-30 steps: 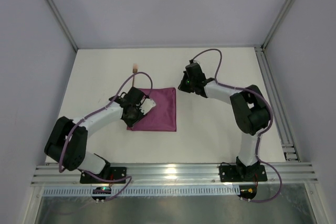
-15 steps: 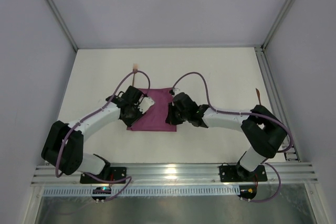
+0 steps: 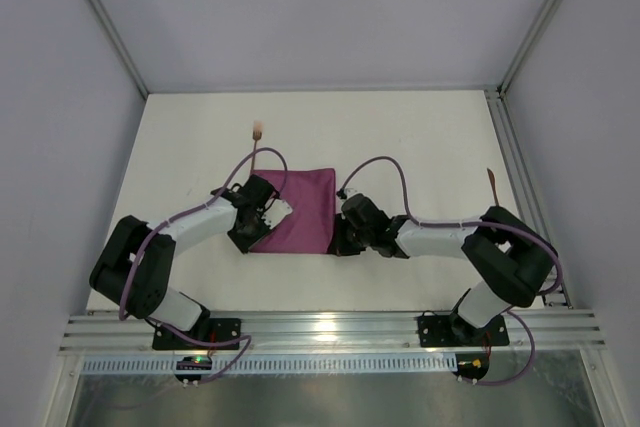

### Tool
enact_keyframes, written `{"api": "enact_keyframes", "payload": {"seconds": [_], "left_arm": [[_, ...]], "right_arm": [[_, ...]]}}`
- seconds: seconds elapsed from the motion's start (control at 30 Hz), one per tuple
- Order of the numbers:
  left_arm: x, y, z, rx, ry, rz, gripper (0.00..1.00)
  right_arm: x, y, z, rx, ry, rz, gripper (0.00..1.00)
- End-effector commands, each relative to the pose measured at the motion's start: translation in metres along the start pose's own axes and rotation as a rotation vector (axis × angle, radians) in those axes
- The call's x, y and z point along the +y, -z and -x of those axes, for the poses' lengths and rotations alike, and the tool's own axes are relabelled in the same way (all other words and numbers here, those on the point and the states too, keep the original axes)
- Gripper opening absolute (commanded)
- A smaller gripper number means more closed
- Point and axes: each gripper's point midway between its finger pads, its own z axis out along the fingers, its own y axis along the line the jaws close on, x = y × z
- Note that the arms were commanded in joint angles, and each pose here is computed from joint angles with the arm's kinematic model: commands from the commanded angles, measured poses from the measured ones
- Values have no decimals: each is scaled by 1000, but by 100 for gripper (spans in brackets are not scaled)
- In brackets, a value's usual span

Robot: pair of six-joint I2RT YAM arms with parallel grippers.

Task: Fold the napkin into a case and place the utensils inside
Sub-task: Smooth out the square-folded napkin at the center of the board, then move the square-folded napkin to the center of the board.

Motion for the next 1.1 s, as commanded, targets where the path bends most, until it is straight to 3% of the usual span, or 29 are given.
{"api": "enact_keyframes", "payload": {"seconds": [0.0,0.13,0.3,0.4,0.47,0.6,0.83,1.07], "left_arm": [[6,-7,-2,4,1,37,27],[7,-7,-2,-5,-1,39,27],[10,3,6,-57,-1,54,29],[12,13,11,-90,2,68,33],[15,19,12,-99,1,81,36],[20,30,14,-127,-4,107,42],[23,36,6,-122,11,120,45],[32,42,2,-127,59,124,45]], "right_arm": [[-13,7,-6,2,-15,-54,3],[-10,21,-1,-8,0,-47,3],[-1,46,46,-105,-23,3,3],[-28,54,88,-187,-90,-22,17],[-38,58,121,-241,-90,-23,36],[-49,32,154,-208,-83,-17,47],[-59,-18,201,-196,-121,12,53],[-76,-53,200,-176,-181,3,48]]}}
